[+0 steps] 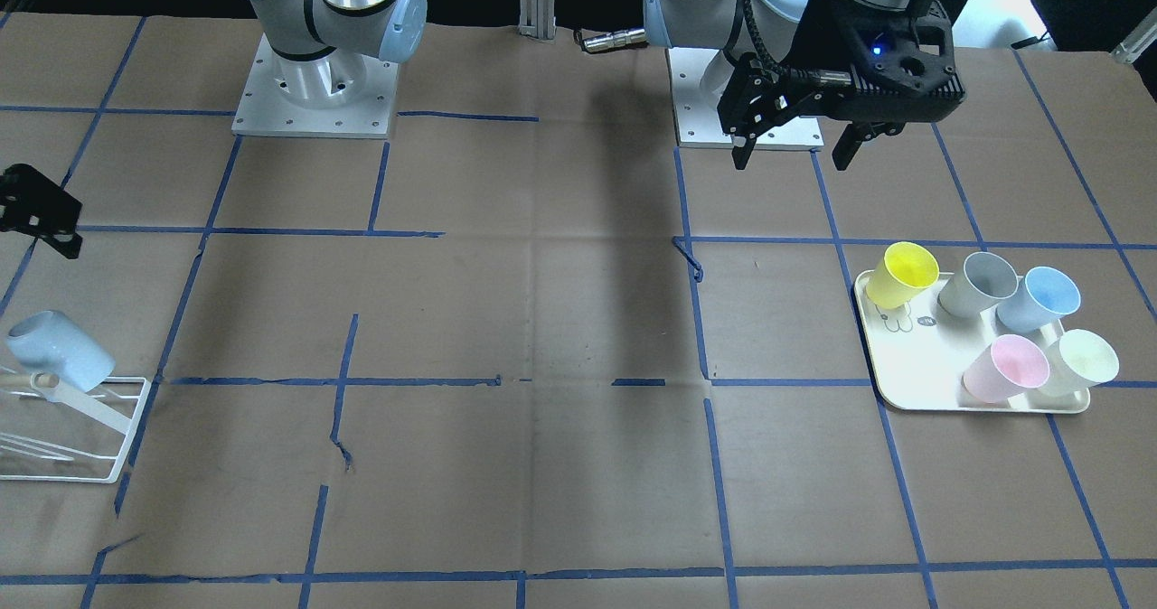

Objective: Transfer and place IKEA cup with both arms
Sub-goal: 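Move the right gripper down to the light blue cup on the rack, then close the right gripper on the light blue cup's base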

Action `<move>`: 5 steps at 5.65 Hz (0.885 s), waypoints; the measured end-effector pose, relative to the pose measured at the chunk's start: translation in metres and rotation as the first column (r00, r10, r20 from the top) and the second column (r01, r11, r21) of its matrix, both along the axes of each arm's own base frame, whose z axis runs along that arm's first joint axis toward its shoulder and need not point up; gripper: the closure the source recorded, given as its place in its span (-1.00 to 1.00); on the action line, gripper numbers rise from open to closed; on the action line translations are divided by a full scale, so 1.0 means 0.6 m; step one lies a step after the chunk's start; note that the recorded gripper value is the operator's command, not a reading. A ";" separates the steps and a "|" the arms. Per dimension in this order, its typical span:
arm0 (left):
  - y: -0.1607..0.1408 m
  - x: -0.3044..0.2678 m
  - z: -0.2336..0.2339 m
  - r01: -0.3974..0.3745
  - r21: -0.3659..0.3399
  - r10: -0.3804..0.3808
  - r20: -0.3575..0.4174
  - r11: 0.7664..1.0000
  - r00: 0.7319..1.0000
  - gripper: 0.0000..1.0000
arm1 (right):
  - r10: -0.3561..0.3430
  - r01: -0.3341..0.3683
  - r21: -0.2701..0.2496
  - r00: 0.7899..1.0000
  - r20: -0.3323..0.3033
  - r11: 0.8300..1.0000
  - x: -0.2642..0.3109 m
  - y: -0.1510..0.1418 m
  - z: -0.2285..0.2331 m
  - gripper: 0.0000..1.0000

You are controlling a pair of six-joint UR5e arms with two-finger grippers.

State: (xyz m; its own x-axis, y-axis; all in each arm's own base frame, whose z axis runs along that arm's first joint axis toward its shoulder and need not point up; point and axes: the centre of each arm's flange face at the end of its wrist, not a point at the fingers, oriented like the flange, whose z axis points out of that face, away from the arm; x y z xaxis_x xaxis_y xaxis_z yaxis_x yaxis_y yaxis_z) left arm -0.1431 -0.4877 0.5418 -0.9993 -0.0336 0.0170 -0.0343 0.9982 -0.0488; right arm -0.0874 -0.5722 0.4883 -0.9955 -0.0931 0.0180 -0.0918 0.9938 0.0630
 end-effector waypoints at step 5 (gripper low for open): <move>-0.001 0.015 0.003 -0.017 -0.002 0.017 -0.003 1.000 1.000 -0.99 | 0.113 -0.112 -0.065 0.993 0.021 0.992 -0.128 0.027 -0.165 -1.00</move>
State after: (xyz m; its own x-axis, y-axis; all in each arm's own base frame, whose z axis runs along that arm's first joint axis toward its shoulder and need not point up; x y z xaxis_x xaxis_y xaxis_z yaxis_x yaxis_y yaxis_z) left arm -0.1341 -0.4881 0.5438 -0.9985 -0.0507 0.0201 -0.0517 0.9974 -0.0502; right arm -0.1641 -0.5558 0.3892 -0.9789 -0.2041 0.0028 -0.2041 0.9789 -0.0034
